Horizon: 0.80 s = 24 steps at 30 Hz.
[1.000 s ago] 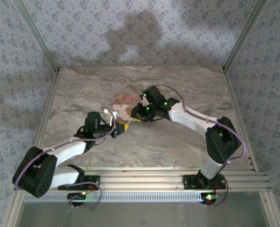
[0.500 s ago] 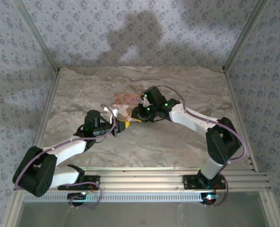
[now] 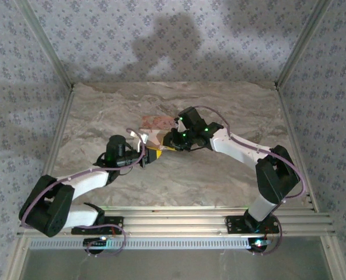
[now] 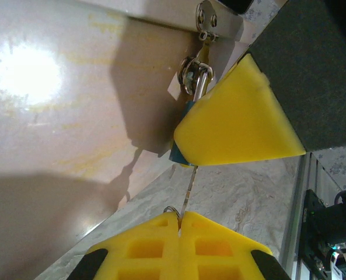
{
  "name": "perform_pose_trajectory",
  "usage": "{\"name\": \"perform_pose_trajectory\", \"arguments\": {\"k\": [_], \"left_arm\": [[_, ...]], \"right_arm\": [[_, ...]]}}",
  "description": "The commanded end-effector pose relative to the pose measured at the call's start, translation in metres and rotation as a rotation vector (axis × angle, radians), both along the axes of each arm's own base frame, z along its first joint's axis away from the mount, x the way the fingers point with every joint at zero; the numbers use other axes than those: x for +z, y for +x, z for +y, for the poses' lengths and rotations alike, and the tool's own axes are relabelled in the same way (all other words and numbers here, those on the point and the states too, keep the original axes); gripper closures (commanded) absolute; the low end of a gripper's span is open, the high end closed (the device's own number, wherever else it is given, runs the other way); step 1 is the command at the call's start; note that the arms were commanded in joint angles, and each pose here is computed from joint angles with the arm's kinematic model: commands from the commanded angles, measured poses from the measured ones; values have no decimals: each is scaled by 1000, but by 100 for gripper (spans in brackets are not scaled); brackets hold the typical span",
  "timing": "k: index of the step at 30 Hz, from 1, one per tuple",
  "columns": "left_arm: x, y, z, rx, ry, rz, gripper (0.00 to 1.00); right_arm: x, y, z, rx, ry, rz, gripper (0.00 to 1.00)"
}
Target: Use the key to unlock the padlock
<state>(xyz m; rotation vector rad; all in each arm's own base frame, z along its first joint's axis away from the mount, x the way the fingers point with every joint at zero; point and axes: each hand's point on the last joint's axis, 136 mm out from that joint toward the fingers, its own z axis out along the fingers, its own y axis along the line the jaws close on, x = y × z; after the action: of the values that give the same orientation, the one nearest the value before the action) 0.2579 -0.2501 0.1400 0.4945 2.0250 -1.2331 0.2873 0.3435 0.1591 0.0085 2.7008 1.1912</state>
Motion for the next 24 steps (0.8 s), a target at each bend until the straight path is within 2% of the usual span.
{"name": "perform_pose_trajectory", "arguments": {"k": [1, 9, 24], "left_arm": [[10, 6, -2, 1, -24, -25, 100], [-1, 0, 3, 11, -16, 3, 100], [2, 4, -1, 12, -25, 15, 100]], "right_arm": [[29, 1, 2, 15, 72, -53, 100], [30, 2, -1, 8, 73, -59, 100], [33, 1, 4, 13, 90, -62, 100]]}}
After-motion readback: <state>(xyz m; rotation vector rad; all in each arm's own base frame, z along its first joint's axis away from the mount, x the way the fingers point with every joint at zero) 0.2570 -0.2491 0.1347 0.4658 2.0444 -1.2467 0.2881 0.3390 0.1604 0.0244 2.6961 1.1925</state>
